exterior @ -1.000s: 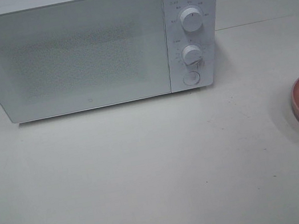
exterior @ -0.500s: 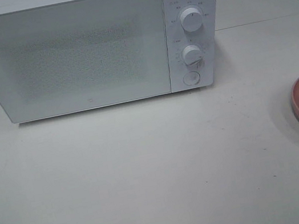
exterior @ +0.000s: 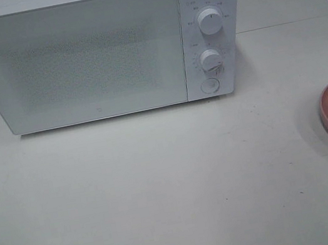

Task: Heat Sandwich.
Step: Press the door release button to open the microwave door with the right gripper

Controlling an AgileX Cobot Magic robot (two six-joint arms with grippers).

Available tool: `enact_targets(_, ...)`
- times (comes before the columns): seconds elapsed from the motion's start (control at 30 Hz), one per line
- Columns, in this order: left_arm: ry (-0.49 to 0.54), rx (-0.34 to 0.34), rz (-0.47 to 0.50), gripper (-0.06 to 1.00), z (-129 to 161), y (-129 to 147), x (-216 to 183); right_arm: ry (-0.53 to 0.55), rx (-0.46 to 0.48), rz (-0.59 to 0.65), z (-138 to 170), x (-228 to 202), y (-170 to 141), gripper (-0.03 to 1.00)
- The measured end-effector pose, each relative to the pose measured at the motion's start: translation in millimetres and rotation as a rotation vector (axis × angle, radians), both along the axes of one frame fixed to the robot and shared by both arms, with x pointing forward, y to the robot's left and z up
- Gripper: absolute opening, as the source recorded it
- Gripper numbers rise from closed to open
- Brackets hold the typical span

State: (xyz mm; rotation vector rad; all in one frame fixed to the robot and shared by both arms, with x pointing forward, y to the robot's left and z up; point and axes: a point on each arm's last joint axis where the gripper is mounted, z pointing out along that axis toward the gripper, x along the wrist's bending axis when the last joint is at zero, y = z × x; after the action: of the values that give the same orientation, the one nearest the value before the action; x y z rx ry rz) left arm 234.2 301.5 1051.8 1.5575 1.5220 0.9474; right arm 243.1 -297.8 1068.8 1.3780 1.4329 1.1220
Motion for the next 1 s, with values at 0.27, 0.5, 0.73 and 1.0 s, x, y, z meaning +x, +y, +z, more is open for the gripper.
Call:
enact_targets(0.27, 0.000, 0.000, 0.000, 0.76, 0.0, 0.0, 0.0, -0.002, -0.034, 0.027, 5.9, 16.7, 2.4, 0.76)
enact_targets(0.5, 0.000, 0.000, 0.000, 0.76, 0.0, 0.0, 0.0, -0.023, -0.058, 0.069, 10.2, 24.8, 6.0, 0.76)
enact_targets(0.73, 0.000, 0.000, 0.000, 0.76, 0.0, 0.0, 0.0, -0.034, -0.055, 0.129, 13.6, 34.0, 10.6, 0.69)
enact_targets(1.0, 0.000, 0.000, 0.000, 0.76, 0.0, 0.0, 0.0, -0.018, -0.080, 0.232, 14.7, 46.7, 17.3, 0.65)
